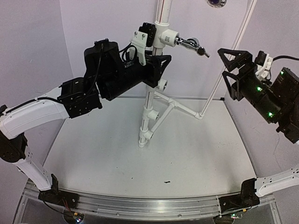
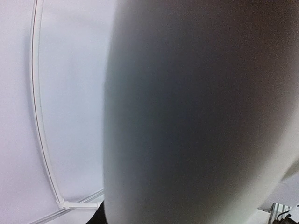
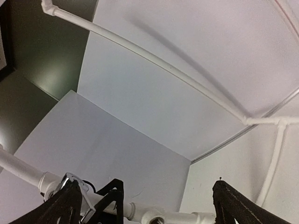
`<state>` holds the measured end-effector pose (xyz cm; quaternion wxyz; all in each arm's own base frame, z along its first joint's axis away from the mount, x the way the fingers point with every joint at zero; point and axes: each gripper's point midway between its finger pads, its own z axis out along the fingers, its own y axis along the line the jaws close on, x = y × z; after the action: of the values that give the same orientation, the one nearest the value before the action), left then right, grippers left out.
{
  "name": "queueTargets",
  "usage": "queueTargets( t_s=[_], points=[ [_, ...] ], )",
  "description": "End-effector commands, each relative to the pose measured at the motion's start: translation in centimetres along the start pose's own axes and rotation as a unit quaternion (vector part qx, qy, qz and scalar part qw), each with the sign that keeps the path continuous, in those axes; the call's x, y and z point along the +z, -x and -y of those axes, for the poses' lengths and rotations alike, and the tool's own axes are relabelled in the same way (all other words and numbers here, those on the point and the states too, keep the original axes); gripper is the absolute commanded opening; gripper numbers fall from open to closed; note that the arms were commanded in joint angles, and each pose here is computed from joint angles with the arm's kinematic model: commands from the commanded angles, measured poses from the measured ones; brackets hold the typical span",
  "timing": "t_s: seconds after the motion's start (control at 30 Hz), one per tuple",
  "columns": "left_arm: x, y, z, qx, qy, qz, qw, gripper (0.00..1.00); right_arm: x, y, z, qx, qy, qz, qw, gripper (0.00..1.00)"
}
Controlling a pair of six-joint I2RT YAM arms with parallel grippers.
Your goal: Install the water faucets
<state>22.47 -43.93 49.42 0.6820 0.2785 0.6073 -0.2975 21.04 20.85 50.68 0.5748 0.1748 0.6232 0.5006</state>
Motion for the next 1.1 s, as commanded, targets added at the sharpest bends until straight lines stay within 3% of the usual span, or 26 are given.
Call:
queueTargets(
  t_s=[0.0,0.07,0.17,0.23,0.3,0.33,0.43,0.5,0.63,0.8,0.93,1.07],
  points=[
    [-0.7,-14.4,-0.8,-0.143,0.089,-0.209,0.963,0.00,-2.0,3.1,-1.9,-0.276,0.032,0.014,0.961,0.98],
    [-0.8,-14.3,-0.8,-0.138,0.086,-0.210,0.964,0.00,-2.3,1.2,-3.4,-0.420,0.091,-0.019,0.903,0.98],
    [-0.8,-14.4,-0.4,-0.130,0.072,-0.215,0.965,0.00,-3.0,-3.4,-4.5,-0.598,0.190,-0.092,0.773,0.97],
    [-0.8,-14.7,-0.3,-0.123,0.071,-0.218,0.965,0.00,-2.8,-5.8,-4.4,-0.692,0.229,-0.099,0.678,0.95],
    [-0.8,-14.9,-0.4,-0.118,0.072,-0.221,0.966,0.00,-2.5,-7.1,-4.5,-0.751,0.253,-0.087,0.604,0.95],
    [-0.8,-15.0,-0.3,-0.115,0.070,-0.222,0.966,0.00,-2.1,-7.2,-4.8,-0.774,0.256,-0.077,0.574,0.95],
    [-0.9,-15.2,-0.3,-0.112,0.068,-0.226,0.965,0.00,-1.0,-7.0,-6.6,-0.805,0.260,-0.052,0.532,0.89],
    [-1.0,-15.2,-0.3,-0.111,0.067,-0.227,0.965,0.00,-0.6,-6.8,-7.6,-0.817,0.265,-0.036,0.512,0.86],
    [-1.1,-15.2,-0.2,-0.105,0.062,-0.231,0.965,0.00,0.1,-6.1,-9.4,-0.826,0.263,0.001,0.498,0.82],
    [-0.8,-15.4,-0.2,-0.101,0.060,-0.237,0.964,0.00,0.0,-5.3,-10.4,-0.819,0.261,0.022,0.510,0.79],
    [-0.7,-15.6,-0.1,-0.102,0.058,-0.241,0.963,0.00,-0.2,-4.2,-11.6,-0.802,0.262,0.047,0.535,0.73],
    [-0.5,-15.8,0.0,-0.104,0.056,-0.242,0.963,0.00,0.5,-4.7,-12.3,-0.796,0.267,0.047,0.542,0.64]
  ],
)
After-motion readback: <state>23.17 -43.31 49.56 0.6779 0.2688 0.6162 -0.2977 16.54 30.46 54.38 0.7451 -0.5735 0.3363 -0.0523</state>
